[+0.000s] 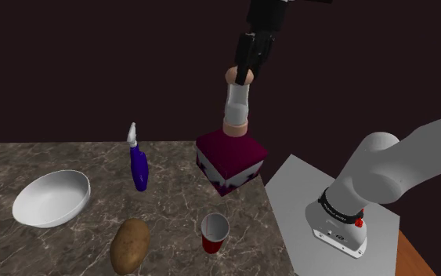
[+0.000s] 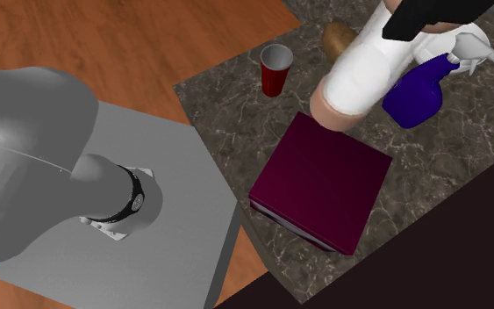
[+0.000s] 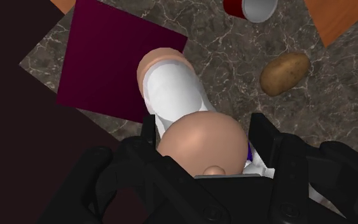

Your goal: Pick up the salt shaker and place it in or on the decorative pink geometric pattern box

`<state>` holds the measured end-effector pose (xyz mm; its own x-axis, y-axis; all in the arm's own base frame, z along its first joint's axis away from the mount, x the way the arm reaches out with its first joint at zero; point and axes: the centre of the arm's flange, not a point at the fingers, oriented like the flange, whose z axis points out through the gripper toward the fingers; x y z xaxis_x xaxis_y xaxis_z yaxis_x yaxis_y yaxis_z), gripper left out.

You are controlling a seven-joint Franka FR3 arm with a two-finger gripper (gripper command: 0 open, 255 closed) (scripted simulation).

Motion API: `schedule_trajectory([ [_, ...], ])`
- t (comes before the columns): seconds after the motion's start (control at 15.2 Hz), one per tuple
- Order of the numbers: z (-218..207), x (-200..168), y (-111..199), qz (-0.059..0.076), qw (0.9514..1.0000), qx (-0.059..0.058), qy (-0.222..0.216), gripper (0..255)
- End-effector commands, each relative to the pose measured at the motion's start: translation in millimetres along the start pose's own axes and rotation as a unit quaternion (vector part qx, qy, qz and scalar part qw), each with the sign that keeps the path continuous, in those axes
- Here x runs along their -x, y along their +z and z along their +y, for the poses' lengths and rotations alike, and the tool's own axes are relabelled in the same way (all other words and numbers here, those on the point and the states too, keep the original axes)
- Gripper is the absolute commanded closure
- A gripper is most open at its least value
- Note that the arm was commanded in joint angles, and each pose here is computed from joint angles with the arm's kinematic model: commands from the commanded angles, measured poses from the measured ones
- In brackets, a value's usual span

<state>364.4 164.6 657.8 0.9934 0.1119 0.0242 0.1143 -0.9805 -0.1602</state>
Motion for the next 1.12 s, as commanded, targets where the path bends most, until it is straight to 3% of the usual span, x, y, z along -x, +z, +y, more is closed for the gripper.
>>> schedule_trajectory([
  [0.0, 20.0, -3.1, -14.9, 0.000, 1.0000, 0.000, 0.000, 255],
  [0.26, 54.5, -7.2, -37.6, 0.000, 1.0000, 0.000, 0.000, 255],
  [1.06, 64.6, -5.7, 24.9, 0.000, 1.0000, 0.000, 0.000, 255],
])
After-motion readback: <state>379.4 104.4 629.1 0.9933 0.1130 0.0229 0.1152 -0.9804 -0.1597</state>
